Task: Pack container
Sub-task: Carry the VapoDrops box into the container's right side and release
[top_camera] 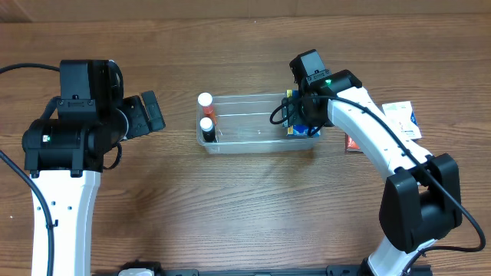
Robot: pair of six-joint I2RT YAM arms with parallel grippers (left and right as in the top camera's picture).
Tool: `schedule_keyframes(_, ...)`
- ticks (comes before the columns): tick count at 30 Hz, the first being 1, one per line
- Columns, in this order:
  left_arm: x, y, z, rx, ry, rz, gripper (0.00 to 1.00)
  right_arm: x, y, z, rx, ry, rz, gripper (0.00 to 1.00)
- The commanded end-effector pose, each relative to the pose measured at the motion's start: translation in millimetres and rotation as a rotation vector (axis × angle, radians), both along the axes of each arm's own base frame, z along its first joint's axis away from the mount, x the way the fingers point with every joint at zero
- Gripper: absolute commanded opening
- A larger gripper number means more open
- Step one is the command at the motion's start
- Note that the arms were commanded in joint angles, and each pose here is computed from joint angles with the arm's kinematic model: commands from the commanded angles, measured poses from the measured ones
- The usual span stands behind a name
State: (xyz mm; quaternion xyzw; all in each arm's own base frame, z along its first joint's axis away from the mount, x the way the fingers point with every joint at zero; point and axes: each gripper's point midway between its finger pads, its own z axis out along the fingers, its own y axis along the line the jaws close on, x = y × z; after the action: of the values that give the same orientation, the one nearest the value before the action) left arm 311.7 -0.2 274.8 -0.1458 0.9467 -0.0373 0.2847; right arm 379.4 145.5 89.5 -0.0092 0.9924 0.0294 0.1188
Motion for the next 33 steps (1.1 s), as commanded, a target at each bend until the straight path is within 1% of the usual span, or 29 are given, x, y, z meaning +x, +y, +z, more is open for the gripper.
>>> schedule_keyframes(1, -0.9, -0.2, -4.7, 0.004, 0.015, -0.017, 1.0, -1.8, -2.8, -4.6, -0.009, 0.019, 0.001, 0.77)
schedule_keyframes(3, -0.9, -0.2, -4.7, 0.004, 0.015, -0.017, 1.0, -2.3, -3.0, -4.7, -0.01, 0.021, 0.002, 0.78)
schedule_keyframes(6, -0.9, -0.2, -4.7, 0.004, 0.015, -0.017, 1.0, -2.4, -3.0, -4.7, -0.013, 0.021, 0.011, 0.8)
schedule_keyframes(18, -0.9, -0.2, -4.8, 0.004, 0.015, -0.017, 1.0, -6.3, -4.5, -5.6, -0.022, 0.036, 0.024, 0.8)
schedule_keyframes(23, -0.9, -0.1, -4.9, 0.004, 0.015, -0.016, 1.0, -7.3, -4.9, -5.9, -0.023, 0.041, 0.024, 0.82)
schedule_keyframes(28, -0.9, -0.1, -4.8, 0.004, 0.016, -0.017, 1.0, -7.4, -5.0, -5.9, -0.024, 0.041, 0.024, 0.9)
schedule_keyframes(33, -1.0, -0.1, -4.9, 0.004, 0.016, -0.016, 1.0, -7.5, -5.0, -5.9, -0.024, 0.041, 0.024, 0.93)
